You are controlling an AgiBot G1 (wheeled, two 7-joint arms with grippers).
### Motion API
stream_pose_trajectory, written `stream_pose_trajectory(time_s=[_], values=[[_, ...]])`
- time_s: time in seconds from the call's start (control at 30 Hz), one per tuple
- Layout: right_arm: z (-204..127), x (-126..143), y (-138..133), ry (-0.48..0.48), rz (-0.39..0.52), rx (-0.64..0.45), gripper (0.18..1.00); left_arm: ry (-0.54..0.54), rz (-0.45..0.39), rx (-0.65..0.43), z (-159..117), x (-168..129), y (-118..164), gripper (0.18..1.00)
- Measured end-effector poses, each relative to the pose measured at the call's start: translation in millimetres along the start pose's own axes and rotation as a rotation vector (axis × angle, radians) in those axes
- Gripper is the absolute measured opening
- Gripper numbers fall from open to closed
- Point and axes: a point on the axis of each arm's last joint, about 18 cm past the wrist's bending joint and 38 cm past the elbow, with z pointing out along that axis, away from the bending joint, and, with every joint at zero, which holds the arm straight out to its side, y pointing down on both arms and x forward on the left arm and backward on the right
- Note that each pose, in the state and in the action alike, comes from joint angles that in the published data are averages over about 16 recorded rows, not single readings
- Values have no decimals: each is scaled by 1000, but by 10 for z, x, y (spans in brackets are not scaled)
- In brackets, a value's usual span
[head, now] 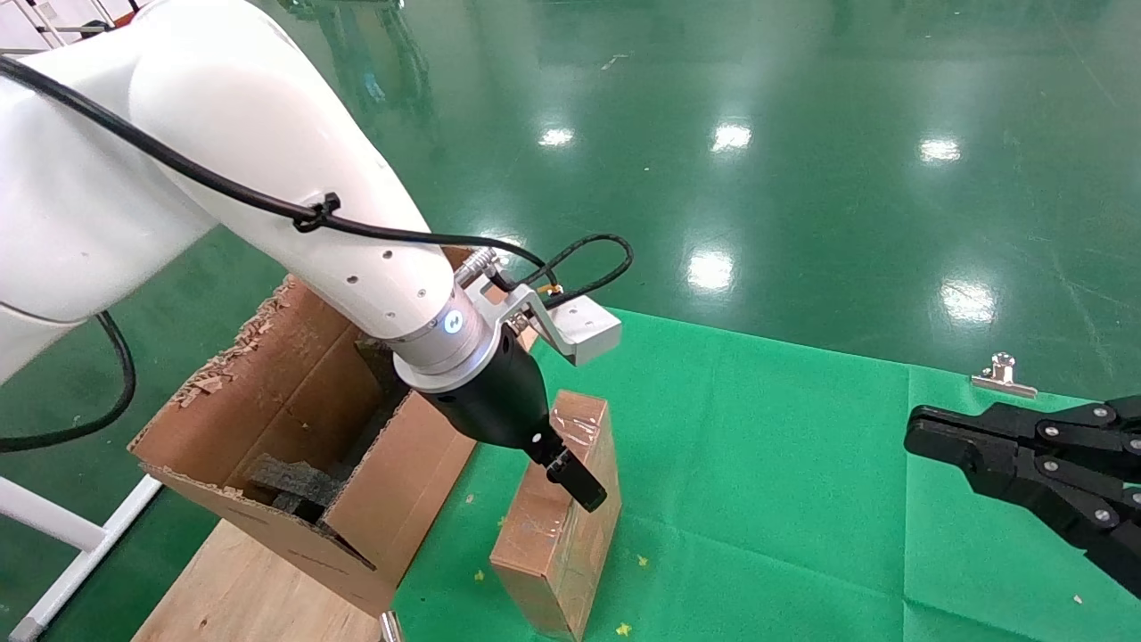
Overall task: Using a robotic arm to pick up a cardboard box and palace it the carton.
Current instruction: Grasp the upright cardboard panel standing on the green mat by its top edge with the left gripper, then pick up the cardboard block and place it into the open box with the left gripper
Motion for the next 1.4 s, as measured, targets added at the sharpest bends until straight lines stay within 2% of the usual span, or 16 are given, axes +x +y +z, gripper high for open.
stream_pose_trajectory(time_s=[0.2, 0.43, 0.6, 1.0, 1.2, 1.4], values=[[0, 0, 0, 0, 0, 0, 225, 3, -1, 1, -5, 2, 0, 978], [0, 0, 0, 0, 0, 0, 297, 8, -4, 1, -8, 7, 5, 922], [0, 0, 0, 0, 0, 0, 373, 10, -5, 1, -9, 8, 7, 846], [0, 0, 0, 0, 0, 0, 642, 8, 23, 33, -84, -58, -19, 580], [0, 0, 0, 0, 0, 0, 775, 12, 61, 113, -337, -261, -5, 467], [0, 0, 0, 0, 0, 0, 882, -16, 81, 257, -858, -695, 71, 397]])
